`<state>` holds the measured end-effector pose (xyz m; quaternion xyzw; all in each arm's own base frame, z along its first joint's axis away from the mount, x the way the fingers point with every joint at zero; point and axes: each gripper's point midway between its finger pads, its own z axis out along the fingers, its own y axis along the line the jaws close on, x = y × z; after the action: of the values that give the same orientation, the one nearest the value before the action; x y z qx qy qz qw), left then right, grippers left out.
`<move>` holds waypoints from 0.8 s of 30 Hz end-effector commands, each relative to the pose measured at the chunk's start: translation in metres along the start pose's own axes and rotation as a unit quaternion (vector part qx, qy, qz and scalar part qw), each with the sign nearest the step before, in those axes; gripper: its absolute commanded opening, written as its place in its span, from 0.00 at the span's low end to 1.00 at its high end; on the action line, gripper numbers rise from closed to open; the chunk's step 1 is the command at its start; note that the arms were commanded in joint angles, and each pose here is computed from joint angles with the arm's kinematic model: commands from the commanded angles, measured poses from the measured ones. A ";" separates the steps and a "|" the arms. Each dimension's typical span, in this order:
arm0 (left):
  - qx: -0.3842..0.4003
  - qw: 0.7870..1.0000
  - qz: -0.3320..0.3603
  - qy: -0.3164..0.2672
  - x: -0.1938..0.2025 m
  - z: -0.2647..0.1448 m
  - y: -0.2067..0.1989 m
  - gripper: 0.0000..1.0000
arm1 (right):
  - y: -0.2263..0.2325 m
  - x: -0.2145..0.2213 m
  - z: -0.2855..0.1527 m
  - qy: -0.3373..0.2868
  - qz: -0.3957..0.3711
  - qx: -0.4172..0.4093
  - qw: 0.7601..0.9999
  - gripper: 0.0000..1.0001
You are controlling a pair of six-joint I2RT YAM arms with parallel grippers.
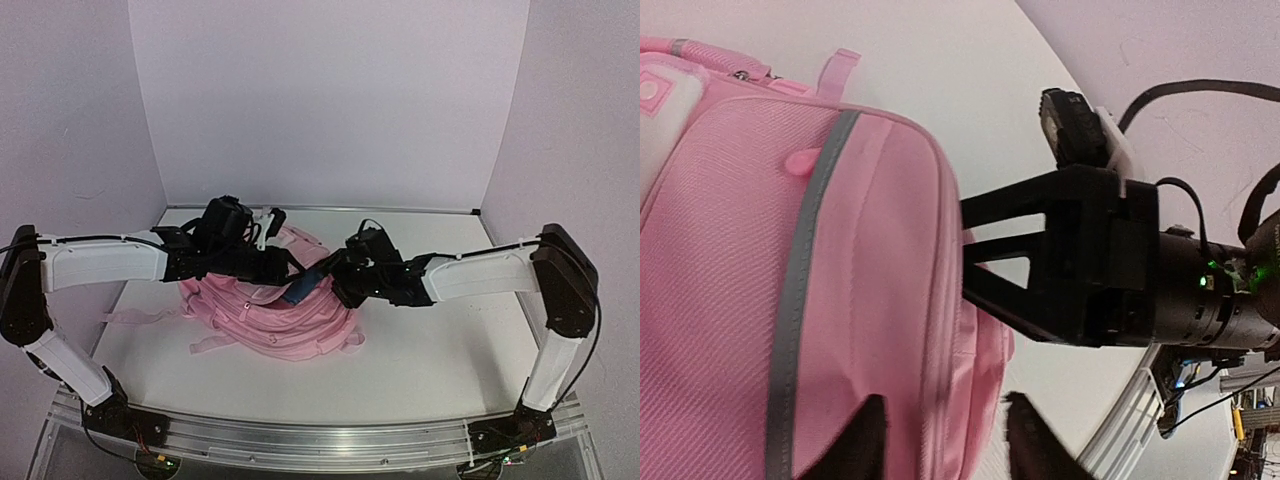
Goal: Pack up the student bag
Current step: Place the personal item in the student bag.
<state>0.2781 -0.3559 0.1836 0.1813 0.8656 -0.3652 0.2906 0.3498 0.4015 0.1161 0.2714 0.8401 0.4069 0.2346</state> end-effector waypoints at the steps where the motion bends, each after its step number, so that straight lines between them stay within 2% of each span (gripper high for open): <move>1: 0.054 0.998 0.008 -0.039 -0.026 -0.013 -0.035 0.66 | 0.000 -0.033 -0.051 -0.075 -0.008 -0.009 0.997 0.71; 5: 0.042 0.998 -0.006 -0.054 -0.026 -0.028 -0.029 0.85 | -0.024 -0.046 -0.086 -0.109 -0.004 0.006 0.994 0.74; 8: 0.014 0.997 -0.038 -0.064 -0.027 -0.042 -0.013 0.92 | -0.018 -0.056 -0.110 -0.131 -0.033 0.006 0.991 0.75; 12: -0.035 0.991 -0.110 -0.072 -0.025 -0.065 0.032 0.99 | 0.008 -0.049 -0.131 -0.137 -0.119 0.011 0.983 0.72; 18: -0.079 0.965 -0.237 -0.085 -0.008 -0.098 0.111 0.99 | 0.037 0.011 -0.121 -0.059 -0.185 0.002 0.981 0.58; 24: -0.132 0.940 -0.293 -0.112 0.015 -0.123 0.155 0.89 | 0.058 0.082 -0.101 0.001 -0.225 -0.015 0.974 0.53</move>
<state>0.3117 -0.1771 0.1613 -0.1230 0.8902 -0.3325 0.2863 0.2621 0.3936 0.2167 0.1212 0.8572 0.3671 0.3402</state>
